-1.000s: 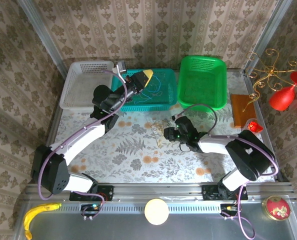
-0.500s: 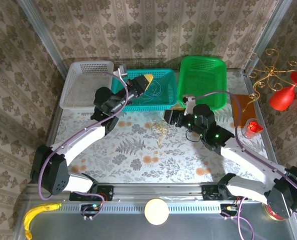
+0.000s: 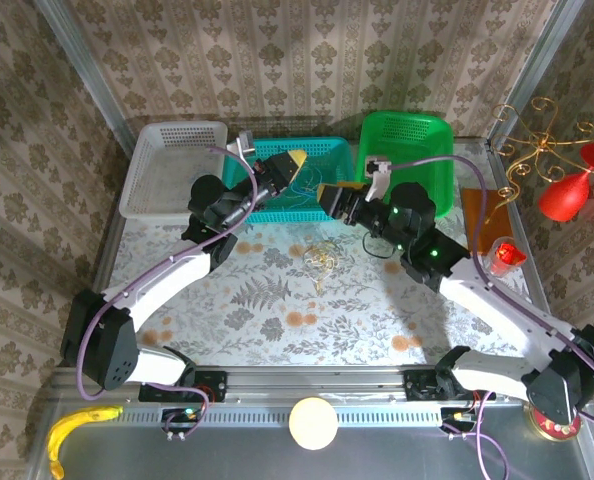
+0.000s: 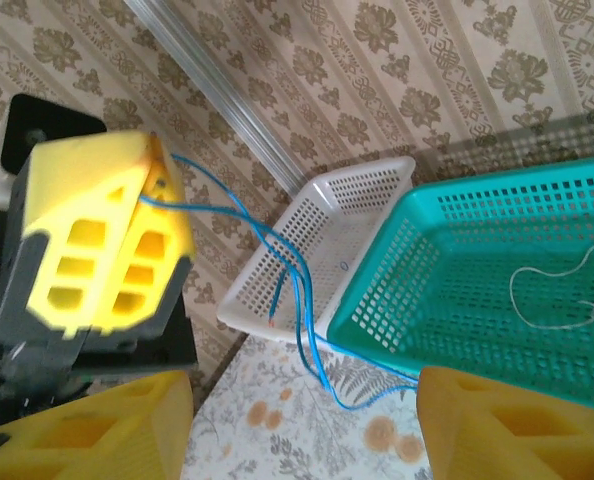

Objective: Untangle the cables

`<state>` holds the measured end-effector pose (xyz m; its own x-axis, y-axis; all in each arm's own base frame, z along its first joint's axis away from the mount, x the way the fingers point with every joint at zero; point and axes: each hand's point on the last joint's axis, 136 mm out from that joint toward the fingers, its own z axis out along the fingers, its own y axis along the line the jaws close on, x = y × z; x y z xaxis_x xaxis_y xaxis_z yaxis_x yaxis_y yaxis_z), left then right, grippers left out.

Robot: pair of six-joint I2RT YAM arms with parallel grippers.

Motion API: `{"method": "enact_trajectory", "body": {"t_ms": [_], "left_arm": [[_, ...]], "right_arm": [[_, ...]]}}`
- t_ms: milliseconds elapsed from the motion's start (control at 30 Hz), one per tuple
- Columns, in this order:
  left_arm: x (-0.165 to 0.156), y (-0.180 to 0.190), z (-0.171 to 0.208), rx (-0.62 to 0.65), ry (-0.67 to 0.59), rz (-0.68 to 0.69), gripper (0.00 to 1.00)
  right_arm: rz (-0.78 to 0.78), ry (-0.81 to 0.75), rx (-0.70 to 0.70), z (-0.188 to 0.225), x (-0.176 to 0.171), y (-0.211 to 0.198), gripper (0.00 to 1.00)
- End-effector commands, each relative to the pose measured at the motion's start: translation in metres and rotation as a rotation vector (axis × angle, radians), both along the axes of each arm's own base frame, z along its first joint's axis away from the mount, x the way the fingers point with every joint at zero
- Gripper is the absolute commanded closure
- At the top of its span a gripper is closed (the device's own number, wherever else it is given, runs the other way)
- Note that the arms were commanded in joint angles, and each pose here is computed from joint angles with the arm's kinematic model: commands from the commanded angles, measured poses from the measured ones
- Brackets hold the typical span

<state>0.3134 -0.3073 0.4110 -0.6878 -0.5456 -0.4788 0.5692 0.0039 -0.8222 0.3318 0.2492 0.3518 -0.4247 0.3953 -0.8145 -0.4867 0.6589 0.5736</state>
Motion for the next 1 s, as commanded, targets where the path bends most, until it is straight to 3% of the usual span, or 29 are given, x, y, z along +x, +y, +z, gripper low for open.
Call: {"method": "enact_trajectory", "body": {"t_ms": [0, 267, 533, 767, 967], "left_arm": [[-0.004, 0.003, 0.009, -0.021, -0.043, 0.003, 1.00], [-0.006, 0.001, 0.014, -0.043, -0.043, -0.007, 1.00], [-0.011, -0.001, 0.019, -0.067, -0.046, -0.021, 1.00], [-0.011, 0.000, 0.018, -0.075, -0.043, -0.019, 1.00], [-0.009, 0.000, 0.016, -0.073, -0.040, -0.012, 1.00]], "right_arm": [[-0.014, -0.020, 0.026, 0.009, 0.014, 0.007, 0.39], [-0.138, -0.002, 0.002, -0.011, 0.051, 0.005, 0.49], [-0.162, 0.055, -0.020, -0.046, 0.074, 0.015, 0.57], [-0.169, 0.071, -0.035, -0.056, 0.072, 0.009, 0.78], [-0.144, 0.064, -0.030, -0.052, 0.053, -0.002, 0.75]]}}
